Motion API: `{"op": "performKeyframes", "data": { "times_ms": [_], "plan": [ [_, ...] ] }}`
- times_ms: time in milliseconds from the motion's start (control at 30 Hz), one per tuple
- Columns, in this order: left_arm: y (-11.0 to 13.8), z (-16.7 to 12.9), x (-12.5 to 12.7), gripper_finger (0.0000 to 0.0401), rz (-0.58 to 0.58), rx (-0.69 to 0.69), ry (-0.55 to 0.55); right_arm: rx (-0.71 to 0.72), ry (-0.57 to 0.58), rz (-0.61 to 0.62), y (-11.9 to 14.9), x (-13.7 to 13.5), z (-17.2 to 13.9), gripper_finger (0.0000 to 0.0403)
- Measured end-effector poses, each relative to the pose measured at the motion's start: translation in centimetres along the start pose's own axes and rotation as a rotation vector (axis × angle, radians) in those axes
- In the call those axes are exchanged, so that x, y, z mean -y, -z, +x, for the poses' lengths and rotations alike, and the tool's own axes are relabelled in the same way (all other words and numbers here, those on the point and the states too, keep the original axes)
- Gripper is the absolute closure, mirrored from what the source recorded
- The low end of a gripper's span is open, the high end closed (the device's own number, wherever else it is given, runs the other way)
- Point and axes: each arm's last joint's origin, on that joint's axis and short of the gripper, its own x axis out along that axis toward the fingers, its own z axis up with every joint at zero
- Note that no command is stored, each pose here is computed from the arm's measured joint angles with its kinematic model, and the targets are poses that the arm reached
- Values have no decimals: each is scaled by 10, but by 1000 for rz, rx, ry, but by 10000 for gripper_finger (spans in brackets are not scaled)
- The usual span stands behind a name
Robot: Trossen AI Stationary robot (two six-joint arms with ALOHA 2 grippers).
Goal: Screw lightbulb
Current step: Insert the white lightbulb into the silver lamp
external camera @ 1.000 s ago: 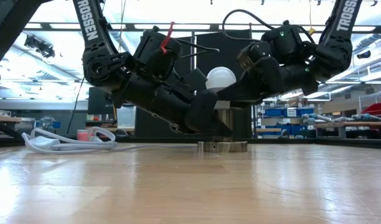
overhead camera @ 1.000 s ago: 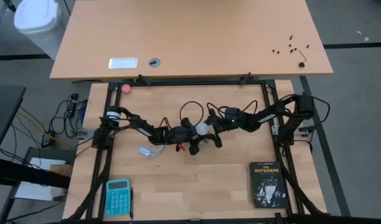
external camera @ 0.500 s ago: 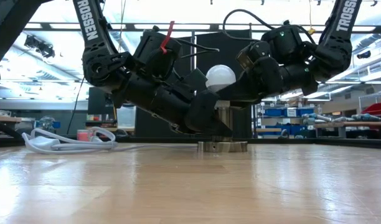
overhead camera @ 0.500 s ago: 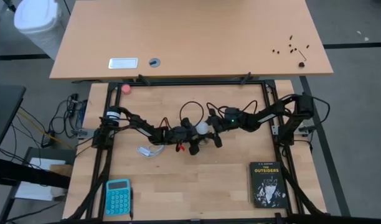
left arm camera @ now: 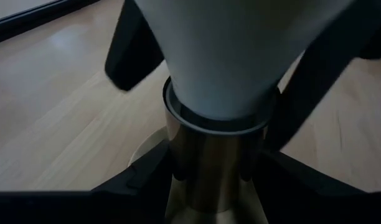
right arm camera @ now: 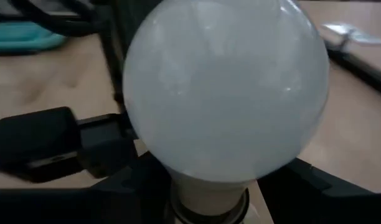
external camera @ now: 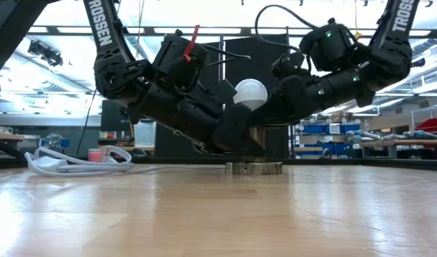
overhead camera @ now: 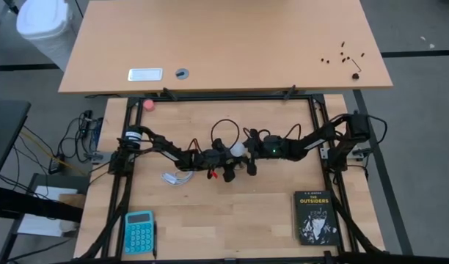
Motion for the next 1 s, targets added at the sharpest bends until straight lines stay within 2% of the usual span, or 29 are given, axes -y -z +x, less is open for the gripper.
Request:
{"op": "performKeyframes", "data": {
  "times_ms": [233,400,600,767,1000],
  "plan": [
    [0,0,-1,194,-20,4,-22,8,197,71,0,-17,-3,176],
    [0,0,-1,194,-24,6,-27,29,271,138,-2,-25,-4,176],
    [0,0,-1,194,-25,8,-27,50,328,142,-7,-32,-4,176],
    [0,0,-1,194,-23,7,-26,47,312,127,-7,-31,-3,176],
    [0,0,-1,194,-19,3,-18,27,114,100,-8,-10,3,162]
  ]
}}
